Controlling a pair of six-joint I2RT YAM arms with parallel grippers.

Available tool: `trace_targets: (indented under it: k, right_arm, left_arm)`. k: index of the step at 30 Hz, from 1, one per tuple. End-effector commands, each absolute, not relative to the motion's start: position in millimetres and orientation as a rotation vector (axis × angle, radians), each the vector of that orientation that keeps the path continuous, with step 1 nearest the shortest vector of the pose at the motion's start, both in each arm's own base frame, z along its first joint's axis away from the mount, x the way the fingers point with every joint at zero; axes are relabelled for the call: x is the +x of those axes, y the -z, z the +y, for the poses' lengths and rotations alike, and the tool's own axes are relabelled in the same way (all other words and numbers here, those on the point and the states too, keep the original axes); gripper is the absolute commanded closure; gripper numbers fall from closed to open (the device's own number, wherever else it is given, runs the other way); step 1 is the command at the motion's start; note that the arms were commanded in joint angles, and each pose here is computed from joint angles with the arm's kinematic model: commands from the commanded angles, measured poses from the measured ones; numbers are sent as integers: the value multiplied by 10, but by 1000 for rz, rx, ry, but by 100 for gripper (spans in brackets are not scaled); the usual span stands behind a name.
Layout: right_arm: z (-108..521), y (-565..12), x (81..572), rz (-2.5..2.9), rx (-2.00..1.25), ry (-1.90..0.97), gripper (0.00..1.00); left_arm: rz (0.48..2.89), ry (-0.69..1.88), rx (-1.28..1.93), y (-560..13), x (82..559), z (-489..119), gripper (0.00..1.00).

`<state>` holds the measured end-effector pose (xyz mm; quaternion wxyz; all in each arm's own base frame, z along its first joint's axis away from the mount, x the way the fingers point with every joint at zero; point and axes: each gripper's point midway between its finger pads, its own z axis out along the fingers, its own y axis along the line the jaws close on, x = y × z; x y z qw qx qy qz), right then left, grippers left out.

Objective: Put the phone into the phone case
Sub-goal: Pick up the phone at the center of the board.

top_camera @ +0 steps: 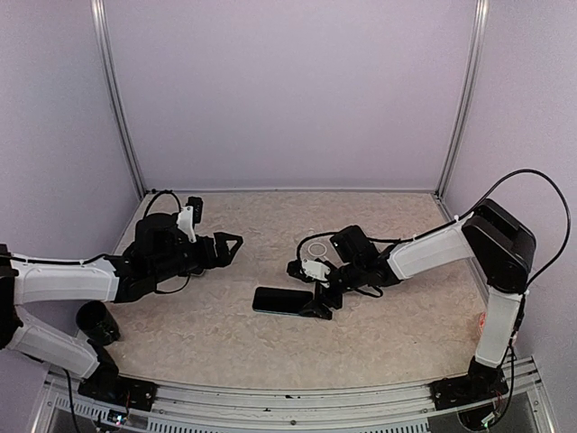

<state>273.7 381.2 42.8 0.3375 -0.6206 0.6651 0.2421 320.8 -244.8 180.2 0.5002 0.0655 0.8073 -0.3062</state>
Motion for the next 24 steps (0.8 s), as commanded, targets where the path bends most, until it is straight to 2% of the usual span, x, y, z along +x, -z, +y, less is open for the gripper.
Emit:
trace_targets:
  k: [1,19,24]
  right_arm:
    - [3876,-361,2628,1737,-1664,-680,0]
    - [3932,-130,2639,1762,-1698,-633,0]
    - [3972,-102,2637,1777,-1703,-660,5]
  left_arm:
    - [1944,762,129,-1792,3230,-2405,1]
    - [1965,805,114,-1695,3252,-2438,1]
    - [1968,813,112,-1670,3243,-2438,1]
